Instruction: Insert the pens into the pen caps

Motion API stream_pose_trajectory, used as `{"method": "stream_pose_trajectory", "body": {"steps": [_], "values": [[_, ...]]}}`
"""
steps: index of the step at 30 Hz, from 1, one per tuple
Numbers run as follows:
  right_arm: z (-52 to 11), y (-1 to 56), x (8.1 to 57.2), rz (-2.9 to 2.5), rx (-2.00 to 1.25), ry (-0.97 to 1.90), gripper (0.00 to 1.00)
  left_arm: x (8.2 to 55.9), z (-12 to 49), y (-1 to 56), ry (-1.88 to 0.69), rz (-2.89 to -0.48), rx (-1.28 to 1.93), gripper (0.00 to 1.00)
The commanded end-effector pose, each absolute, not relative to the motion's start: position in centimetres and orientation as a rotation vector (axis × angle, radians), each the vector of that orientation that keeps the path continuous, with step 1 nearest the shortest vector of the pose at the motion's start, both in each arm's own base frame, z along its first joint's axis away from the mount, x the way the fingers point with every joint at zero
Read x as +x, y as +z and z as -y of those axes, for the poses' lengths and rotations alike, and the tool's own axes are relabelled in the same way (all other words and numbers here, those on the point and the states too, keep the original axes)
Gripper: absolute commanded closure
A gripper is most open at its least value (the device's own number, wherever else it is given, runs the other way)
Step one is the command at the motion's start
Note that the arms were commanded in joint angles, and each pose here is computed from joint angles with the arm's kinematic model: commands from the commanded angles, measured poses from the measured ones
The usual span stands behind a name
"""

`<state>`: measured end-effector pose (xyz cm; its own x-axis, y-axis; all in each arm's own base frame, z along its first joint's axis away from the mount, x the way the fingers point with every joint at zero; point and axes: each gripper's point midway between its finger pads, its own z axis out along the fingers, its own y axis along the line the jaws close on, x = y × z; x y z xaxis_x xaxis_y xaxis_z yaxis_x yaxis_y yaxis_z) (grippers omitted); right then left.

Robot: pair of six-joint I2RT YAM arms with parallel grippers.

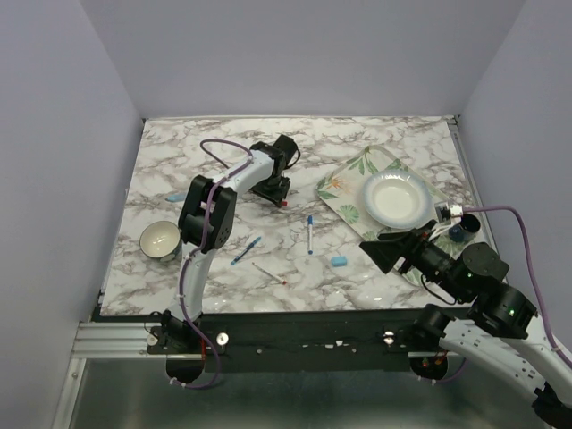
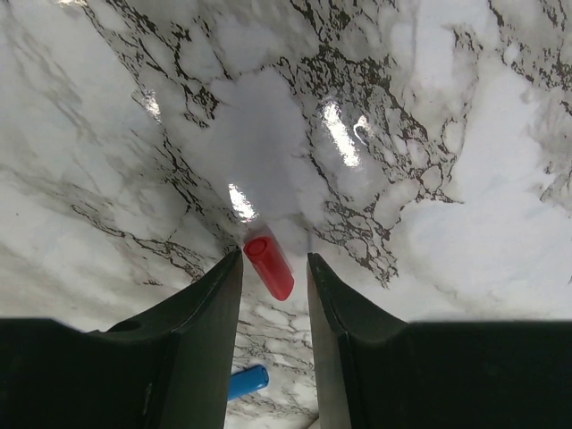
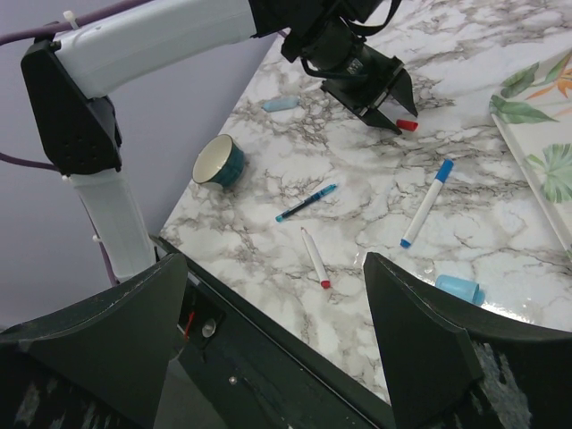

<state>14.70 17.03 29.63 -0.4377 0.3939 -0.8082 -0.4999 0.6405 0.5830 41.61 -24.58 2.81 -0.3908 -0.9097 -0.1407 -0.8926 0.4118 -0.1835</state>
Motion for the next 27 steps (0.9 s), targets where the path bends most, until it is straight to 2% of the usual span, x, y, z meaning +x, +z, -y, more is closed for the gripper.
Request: {"method": "stream_pose_trajectory", "body": {"steps": [1,8,9,14,16,22,27], "values": [[-16.4,30.1,14.9,-1.736,-0.071,0.985,0.12,40.2,23.4,0.3,0.014,-2.449,-1.622,0.57],[-16.6,30.0,14.9,-1.741,-0.069,0.992,0.12,39.2,23.7,-0.9,-0.003,-2.491,-1.609,0.70],[-16.7,30.0,14.9,-1.741,-0.068,0.994,0.12,39.4,24.0,-0.8,-0.030,-2.499,-1.592,0.76],[-17.0,29.8,15.0,-1.754,-0.068,0.998,0.12,39.5,24.0,0.6,-0.084,-2.502,-1.541,0.88],[-17.1,29.7,15.1,-1.758,-0.060,1.004,0.12,39.6,23.3,1.3,-0.062,-2.484,-1.499,1.00],[-18.4,28.3,15.3,-1.791,-0.075,1.040,0.12,40.8,22.6,6.6,-0.155,-2.455,-1.297,1.00],[-20.7,25.3,15.7,-1.921,-0.141,1.027,0.16,41.0,20.5,16.7,-0.273,-2.333,-1.007,1.00]]}}
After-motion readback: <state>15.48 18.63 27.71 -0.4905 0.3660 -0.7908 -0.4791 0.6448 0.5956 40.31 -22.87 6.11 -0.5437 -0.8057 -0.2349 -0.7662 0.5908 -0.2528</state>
